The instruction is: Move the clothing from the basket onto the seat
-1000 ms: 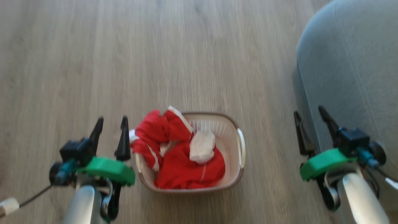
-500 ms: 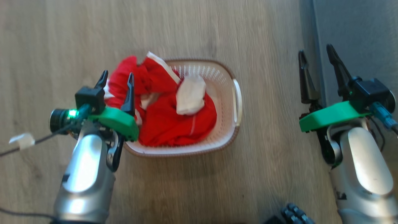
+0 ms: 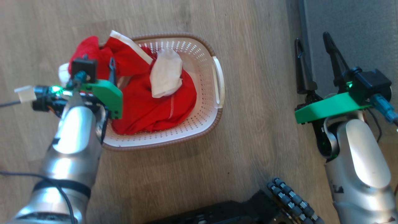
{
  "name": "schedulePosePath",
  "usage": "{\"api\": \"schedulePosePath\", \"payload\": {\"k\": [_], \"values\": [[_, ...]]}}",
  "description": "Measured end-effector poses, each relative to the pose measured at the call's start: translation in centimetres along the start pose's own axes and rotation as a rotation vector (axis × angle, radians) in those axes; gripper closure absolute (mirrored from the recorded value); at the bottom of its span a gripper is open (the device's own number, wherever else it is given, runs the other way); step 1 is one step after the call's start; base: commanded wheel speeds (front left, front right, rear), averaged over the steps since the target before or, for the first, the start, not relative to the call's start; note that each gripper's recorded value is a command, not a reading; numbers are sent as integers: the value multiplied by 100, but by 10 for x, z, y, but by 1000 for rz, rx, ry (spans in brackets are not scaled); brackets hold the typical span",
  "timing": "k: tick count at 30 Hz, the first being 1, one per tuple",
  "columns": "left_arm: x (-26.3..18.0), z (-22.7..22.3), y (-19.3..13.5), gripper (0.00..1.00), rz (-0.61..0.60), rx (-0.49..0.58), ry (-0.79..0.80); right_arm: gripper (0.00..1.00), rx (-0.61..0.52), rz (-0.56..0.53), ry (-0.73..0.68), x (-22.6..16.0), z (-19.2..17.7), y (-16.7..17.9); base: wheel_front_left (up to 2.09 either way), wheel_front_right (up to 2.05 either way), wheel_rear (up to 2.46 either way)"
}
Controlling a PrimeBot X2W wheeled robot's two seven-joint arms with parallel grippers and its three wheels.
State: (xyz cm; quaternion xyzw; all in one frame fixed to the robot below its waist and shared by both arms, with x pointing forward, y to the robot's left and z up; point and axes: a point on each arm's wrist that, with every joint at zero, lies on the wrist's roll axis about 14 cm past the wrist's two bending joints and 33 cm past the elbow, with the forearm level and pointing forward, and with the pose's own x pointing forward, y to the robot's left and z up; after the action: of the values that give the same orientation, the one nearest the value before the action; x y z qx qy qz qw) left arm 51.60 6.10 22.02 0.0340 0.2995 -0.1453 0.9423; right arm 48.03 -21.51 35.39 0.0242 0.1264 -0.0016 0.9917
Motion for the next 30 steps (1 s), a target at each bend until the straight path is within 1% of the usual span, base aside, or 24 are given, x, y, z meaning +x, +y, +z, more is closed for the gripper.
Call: {"api": "schedulePosePath", "payload": {"k": [7, 13, 30], "values": [[21, -15, 3, 0, 9, 50, 48, 0, -1, -16, 21, 3, -10, -7, 0, 0, 0], [24, -27, 6, 0, 16, 67, 79, 0, 7, -22, 35, 3, -16, -8, 0, 0, 0], [34, -33, 16, 0, 33, 98, 86, 0, 24, -4, 46, 10, -24, -2, 0, 0, 0]]}}
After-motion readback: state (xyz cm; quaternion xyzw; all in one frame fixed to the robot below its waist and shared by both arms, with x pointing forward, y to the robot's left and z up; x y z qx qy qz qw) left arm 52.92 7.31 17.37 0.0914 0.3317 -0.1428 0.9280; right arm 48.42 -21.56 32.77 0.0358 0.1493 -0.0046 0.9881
